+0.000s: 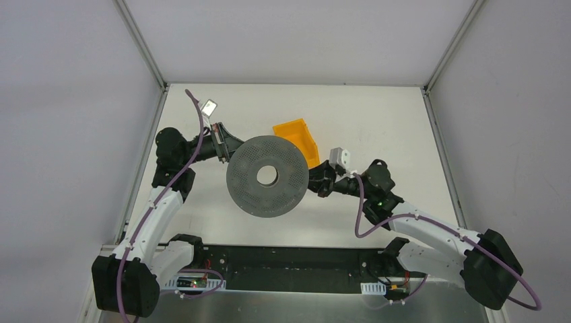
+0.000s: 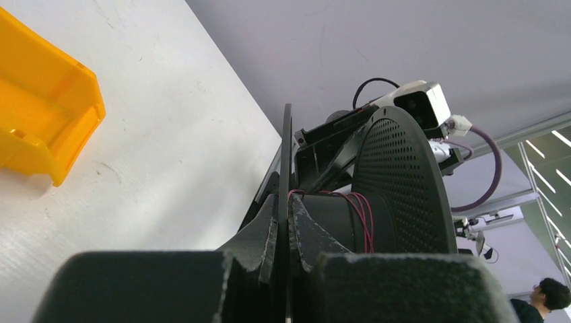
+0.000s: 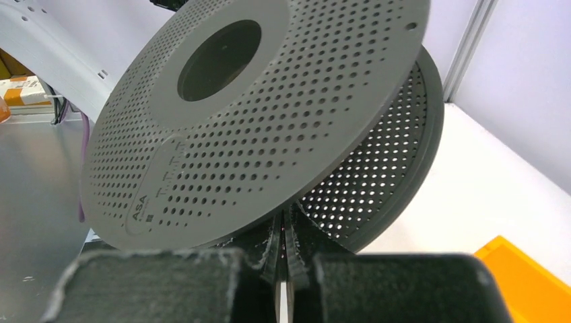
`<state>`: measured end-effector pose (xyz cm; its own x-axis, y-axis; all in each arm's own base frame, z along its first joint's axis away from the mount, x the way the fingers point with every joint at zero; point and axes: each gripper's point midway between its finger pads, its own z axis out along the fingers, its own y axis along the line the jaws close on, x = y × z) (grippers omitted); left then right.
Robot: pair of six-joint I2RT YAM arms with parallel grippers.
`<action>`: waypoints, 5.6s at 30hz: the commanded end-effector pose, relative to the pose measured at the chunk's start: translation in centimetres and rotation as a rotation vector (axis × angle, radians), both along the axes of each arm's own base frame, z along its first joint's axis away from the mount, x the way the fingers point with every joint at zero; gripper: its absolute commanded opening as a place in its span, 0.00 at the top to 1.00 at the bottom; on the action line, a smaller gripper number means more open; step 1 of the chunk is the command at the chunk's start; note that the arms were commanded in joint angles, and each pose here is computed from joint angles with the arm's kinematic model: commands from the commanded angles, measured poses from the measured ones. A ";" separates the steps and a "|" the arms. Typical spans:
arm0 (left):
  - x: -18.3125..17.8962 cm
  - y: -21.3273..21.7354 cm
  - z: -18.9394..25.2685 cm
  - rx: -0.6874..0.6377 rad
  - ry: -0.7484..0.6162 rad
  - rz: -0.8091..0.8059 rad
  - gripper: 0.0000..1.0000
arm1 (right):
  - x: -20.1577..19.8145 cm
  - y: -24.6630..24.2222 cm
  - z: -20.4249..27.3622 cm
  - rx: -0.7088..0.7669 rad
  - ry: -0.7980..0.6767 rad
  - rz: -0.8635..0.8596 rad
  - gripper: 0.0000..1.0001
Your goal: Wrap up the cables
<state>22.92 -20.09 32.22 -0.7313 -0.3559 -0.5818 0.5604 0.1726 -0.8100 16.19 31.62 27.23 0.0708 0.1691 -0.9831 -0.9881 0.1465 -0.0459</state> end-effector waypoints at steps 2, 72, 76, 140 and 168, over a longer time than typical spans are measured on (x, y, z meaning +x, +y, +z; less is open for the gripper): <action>1.2 0.6 2.1 -0.050 -0.032 0.085 1.00 | -1.4 0.3 4.2 0.151 -0.173 0.035 1.00; 1.3 1.9 3.5 -0.191 0.046 0.228 1.00 | 0.0 -3.9 -0.3 -0.020 0.134 -0.256 0.58; 1.9 2.4 3.3 -0.173 0.079 0.280 1.00 | -0.2 -4.7 -1.5 -0.106 0.175 -0.275 0.53; 19.0 15.7 -25.1 0.376 0.828 0.440 0.77 | 0.7 -8.1 -4.3 -0.273 0.337 -0.463 0.01; 13.8 16.9 -25.9 0.412 0.919 0.462 0.65 | 0.5 -8.3 -4.7 -0.279 0.339 -0.463 0.01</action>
<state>37.80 -3.58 4.82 -0.7884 -0.6152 0.0003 -0.4339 0.5558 -0.7090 16.64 23.28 21.82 -0.2727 -0.0852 -0.9583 -0.7855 0.5950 0.1706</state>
